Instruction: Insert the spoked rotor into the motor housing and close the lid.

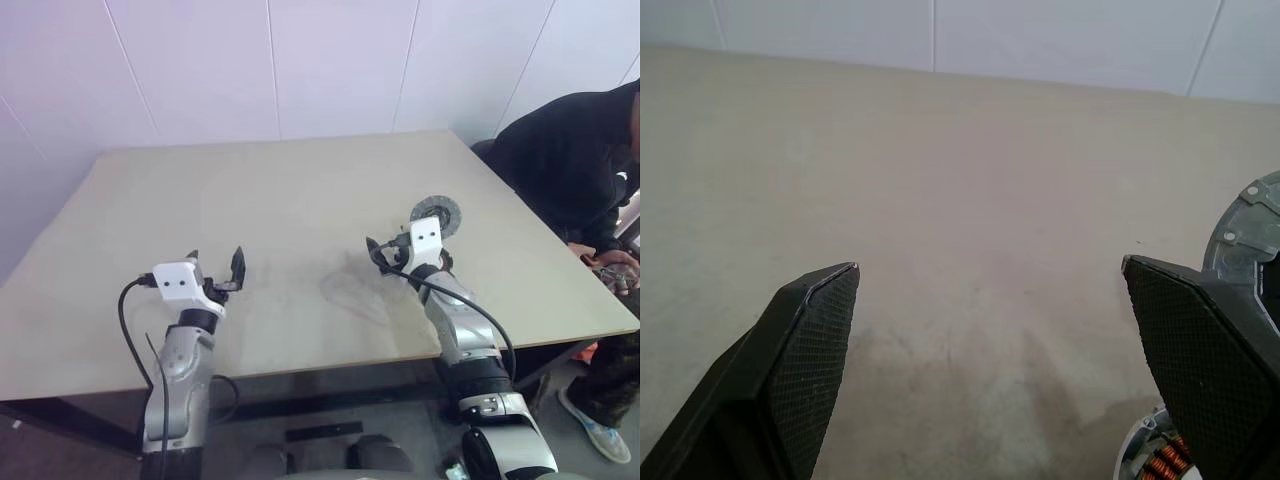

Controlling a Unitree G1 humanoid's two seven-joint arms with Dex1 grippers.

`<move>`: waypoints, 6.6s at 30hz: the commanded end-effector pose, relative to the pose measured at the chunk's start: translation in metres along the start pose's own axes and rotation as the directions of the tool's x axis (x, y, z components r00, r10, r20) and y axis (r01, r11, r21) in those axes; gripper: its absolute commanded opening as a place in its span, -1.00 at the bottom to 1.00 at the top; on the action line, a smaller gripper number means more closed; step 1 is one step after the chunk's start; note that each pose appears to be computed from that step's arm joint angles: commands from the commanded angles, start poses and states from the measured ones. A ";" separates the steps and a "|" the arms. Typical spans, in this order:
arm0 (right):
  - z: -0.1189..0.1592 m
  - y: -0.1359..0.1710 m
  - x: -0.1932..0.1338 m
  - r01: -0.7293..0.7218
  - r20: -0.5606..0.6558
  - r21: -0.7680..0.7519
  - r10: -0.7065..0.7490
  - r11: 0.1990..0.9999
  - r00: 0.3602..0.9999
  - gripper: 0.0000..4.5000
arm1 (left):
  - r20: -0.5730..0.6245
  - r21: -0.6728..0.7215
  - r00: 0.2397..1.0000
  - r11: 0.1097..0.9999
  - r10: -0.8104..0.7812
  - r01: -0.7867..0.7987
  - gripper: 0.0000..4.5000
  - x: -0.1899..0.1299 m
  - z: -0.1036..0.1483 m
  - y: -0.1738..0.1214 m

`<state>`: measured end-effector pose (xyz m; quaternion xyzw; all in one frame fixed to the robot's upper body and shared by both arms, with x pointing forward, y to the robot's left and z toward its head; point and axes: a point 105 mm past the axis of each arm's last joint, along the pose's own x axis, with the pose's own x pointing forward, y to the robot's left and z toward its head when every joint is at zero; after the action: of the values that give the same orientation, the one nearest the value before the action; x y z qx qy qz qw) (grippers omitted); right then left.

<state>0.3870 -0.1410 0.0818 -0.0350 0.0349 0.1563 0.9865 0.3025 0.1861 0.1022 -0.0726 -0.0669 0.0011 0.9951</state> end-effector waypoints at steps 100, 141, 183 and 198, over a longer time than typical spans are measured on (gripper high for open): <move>-0.001 -0.038 -0.057 0.271 0.021 0.005 -0.271 0.963 0.962 0.97 | -0.013 0.042 0.973 0.972 -0.231 0.232 0.98 0.033 0.020 -0.028; 0.016 -0.014 -0.015 0.143 0.087 -0.003 -0.142 0.990 0.986 0.97 | 0.048 0.075 0.991 0.989 -0.128 0.125 0.98 0.029 0.029 -0.003; 0.015 -0.001 0.002 0.029 0.068 -0.040 -0.026 0.999 0.997 0.97 | 0.052 0.053 0.999 0.999 0.005 -0.008 0.98 0.008 0.026 0.010; 0.030 0.009 0.020 -0.054 0.083 -0.079 0.061 0.995 0.995 0.97 | 0.097 0.024 0.991 0.995 0.091 -0.094 0.98 0.003 0.025 0.018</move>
<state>0.4006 -0.1269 0.0916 -0.0589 0.0169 0.1811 0.9816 0.3033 0.2081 0.1161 -0.0656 -0.0895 0.0485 0.9926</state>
